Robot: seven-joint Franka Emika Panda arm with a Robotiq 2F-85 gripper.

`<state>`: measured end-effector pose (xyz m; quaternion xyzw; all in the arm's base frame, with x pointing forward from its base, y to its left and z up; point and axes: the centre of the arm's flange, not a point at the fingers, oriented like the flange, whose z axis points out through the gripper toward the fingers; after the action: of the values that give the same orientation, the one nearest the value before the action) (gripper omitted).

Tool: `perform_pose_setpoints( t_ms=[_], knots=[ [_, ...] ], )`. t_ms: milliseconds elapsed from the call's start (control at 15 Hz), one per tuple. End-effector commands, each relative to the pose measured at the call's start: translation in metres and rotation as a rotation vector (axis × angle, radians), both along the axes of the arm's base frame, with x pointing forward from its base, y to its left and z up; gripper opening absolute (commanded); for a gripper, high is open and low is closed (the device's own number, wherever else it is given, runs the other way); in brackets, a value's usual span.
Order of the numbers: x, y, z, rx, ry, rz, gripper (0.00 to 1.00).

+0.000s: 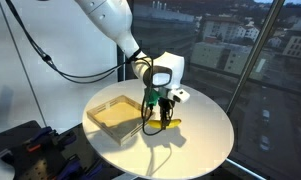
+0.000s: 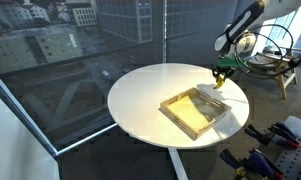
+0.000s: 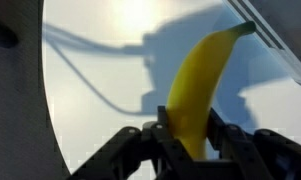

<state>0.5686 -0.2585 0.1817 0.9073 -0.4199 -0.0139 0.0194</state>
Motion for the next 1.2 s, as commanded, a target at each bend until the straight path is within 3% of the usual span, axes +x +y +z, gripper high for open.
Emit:
perform_pose_setpoints(
  t_ms=[0,1133],
  knots=[
    [0.008,-0.011,-0.004,0.016,0.012,-0.022,0.16],
    [0.0,-0.018,-0.032,0.015,0.052,-0.027,0.16]
  ],
)
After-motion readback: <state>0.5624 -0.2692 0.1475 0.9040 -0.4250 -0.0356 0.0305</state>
